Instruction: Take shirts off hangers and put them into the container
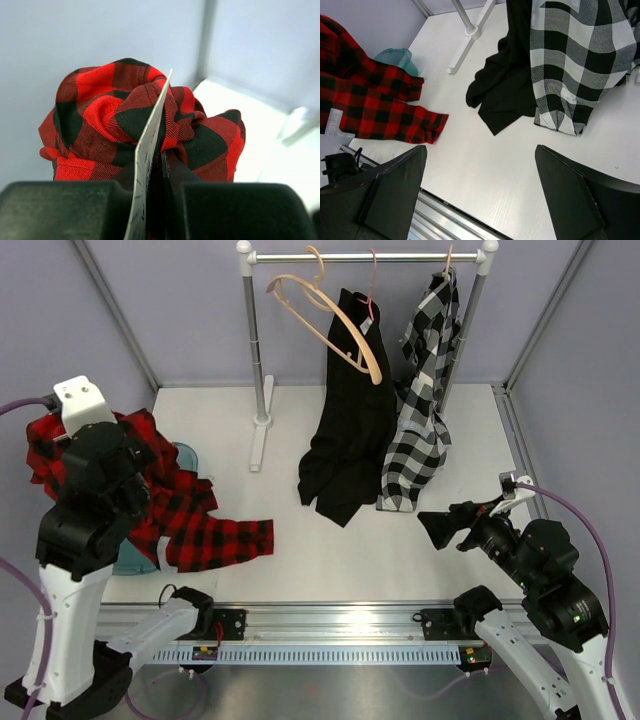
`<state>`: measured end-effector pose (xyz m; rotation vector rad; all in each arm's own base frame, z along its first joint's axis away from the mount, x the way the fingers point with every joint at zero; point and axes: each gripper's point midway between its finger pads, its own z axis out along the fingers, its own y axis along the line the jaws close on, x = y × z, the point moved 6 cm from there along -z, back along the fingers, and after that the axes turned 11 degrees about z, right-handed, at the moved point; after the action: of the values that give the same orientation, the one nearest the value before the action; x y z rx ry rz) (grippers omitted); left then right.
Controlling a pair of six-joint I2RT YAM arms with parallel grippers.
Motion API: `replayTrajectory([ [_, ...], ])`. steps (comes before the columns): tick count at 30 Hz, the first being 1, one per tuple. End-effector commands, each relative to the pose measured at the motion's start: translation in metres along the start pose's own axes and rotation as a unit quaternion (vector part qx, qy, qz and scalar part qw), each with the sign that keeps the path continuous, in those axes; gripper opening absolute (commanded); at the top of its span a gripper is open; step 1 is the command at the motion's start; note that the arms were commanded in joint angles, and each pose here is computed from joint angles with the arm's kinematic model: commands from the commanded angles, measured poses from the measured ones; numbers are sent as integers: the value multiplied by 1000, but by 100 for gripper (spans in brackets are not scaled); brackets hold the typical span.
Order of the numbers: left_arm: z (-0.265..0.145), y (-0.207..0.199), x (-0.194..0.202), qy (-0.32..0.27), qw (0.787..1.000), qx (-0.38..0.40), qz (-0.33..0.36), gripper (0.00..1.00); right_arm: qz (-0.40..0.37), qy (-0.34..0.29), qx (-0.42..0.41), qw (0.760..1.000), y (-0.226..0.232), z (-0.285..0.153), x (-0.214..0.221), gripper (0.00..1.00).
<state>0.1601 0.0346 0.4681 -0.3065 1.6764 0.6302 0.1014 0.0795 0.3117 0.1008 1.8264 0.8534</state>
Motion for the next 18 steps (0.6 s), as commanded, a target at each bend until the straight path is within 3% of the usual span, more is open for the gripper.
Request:
replayTrajectory([
  [1, 24, -13, 17, 11, 999, -26, 30, 0, -10, -2, -32, 999, 7, 0, -1, 100],
  [10, 98, -32, 93, 84, 995, -31, -34, 0, 0, 6, -55, 998, 7, 3, 9, 99],
  [18, 162, -36, 180, 162, 979, -101, -75, 0, 0, 13, -74, 997, 7, 5, 15, 100],
])
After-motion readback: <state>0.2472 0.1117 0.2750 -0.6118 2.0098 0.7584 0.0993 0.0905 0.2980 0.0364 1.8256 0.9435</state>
